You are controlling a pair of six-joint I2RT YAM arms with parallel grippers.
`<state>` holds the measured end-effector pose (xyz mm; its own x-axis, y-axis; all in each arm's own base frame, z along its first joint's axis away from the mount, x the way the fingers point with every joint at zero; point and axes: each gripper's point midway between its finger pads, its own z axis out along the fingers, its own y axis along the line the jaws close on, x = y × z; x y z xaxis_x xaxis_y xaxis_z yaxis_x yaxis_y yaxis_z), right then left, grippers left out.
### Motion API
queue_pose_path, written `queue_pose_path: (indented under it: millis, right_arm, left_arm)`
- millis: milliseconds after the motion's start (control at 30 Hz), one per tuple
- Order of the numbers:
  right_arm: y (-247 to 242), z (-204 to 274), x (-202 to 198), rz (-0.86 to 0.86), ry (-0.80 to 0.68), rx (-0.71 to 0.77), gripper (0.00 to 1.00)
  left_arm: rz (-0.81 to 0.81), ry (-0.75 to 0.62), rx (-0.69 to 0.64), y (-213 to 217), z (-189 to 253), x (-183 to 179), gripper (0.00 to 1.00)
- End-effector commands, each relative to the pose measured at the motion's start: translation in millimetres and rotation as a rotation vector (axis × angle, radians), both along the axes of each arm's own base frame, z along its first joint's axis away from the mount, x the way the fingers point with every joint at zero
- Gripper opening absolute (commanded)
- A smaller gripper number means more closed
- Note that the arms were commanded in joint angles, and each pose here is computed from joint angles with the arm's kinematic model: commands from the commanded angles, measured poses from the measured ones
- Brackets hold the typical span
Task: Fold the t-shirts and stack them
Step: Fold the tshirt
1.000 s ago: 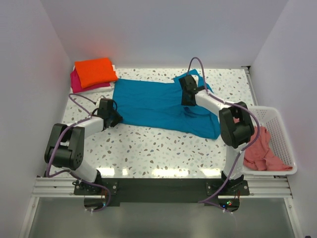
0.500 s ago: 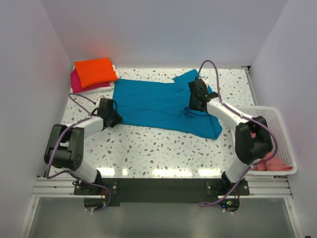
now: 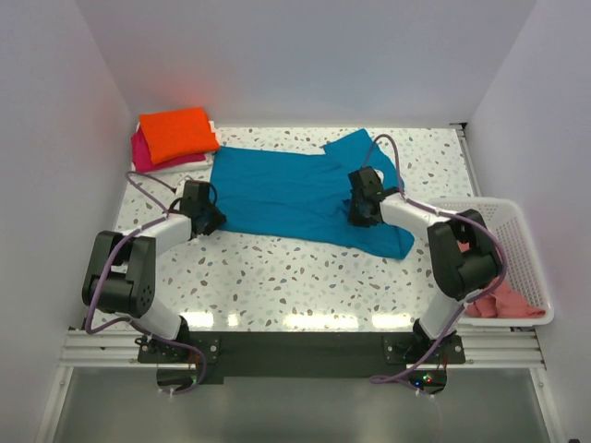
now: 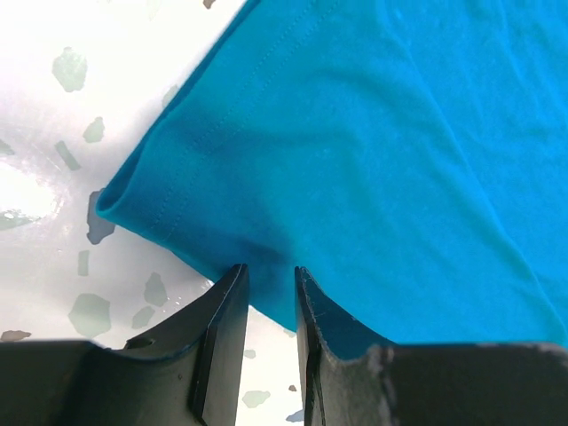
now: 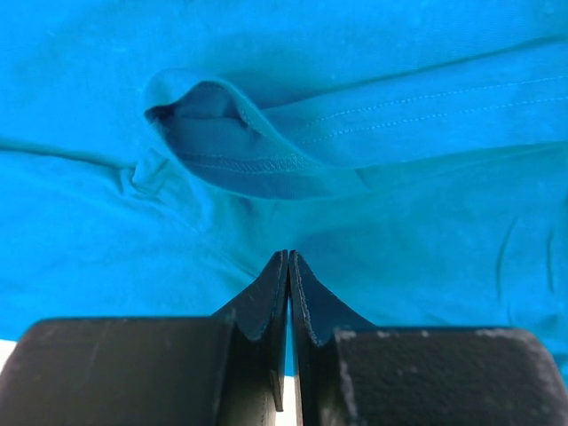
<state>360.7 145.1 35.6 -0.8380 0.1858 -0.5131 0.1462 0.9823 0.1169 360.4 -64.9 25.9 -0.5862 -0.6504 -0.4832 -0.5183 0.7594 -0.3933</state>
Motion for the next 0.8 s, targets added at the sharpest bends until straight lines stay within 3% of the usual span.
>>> queue_pose_path:
  millis: [0, 467, 767]
  right_arm:
    - [7.9, 5.3, 21.6, -0.018, -0.058, 0.016, 0.07]
    - [-16.6, 7.2, 57.8, -0.091, -0.074, -0.052, 0.13]
    - [-28.1, 17.1, 89.1, -0.094, -0.128, -0.112, 0.25]
  left_arm:
    - [0.010, -0.042, 0.030, 9.4, 14.8, 10.4, 0.32]
    - [0.032, -0.005, 0.041, 18.6, 2.9, 5.5, 0.32]
    - [0.036, 0.013, 0.036, 20.3, -3.5, 3.4, 0.32]
